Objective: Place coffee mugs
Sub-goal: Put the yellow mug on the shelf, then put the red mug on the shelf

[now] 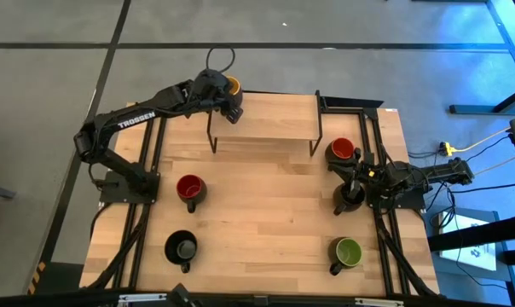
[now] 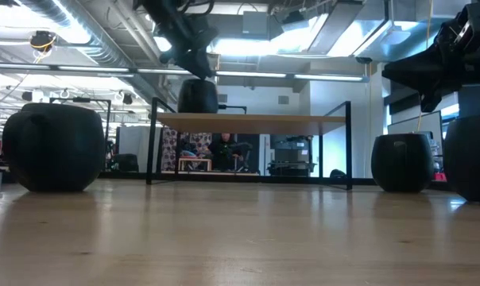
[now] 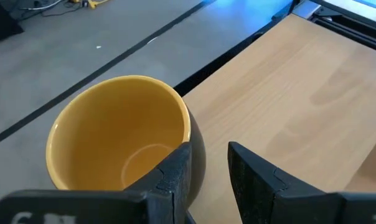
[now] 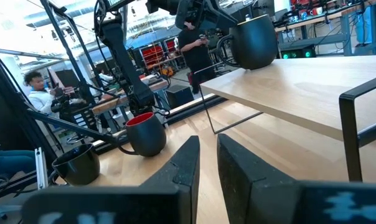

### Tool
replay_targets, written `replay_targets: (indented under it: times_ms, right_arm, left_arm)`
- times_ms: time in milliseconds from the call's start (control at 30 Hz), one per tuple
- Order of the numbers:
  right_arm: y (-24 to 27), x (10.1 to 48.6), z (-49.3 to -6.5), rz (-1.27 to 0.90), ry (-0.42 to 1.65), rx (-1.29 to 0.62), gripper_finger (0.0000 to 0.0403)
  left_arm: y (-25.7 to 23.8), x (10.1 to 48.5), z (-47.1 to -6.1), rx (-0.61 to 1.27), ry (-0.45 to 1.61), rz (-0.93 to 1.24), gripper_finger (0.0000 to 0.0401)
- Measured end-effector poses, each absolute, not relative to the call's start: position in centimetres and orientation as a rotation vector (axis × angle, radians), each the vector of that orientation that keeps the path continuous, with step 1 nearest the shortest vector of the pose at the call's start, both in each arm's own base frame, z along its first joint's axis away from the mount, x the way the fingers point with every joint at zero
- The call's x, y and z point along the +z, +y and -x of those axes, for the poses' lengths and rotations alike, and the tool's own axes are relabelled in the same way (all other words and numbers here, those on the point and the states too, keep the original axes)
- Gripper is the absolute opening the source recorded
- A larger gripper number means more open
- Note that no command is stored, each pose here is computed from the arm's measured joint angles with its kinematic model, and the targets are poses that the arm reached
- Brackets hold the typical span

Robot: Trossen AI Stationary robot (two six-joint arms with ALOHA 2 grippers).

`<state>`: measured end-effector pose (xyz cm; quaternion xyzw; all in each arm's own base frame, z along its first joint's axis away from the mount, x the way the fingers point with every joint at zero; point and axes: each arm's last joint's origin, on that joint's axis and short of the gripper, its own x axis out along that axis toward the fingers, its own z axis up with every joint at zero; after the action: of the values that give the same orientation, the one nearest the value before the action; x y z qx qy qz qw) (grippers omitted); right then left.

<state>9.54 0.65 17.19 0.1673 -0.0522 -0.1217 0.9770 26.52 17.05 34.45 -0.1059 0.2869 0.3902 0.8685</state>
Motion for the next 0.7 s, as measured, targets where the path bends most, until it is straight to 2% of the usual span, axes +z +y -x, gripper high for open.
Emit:
replay_targets:
  times_ms: [400, 700]
  right_arm:
    - [0.6, 17.2, -9.5, -0.337, -0.105, -0.245, 0.0044]
    - [0.7, 17.2, -9.5, -0.339, -0.108, -0.231, 0.0044]
  left_arm:
    - [16.7, 34.7, -26.9, 0.808, 0.583, 0.195, 0.0101]
    - [12.3, 38.1, -25.8, 0.66, 0.458, 0.178, 0.0101]
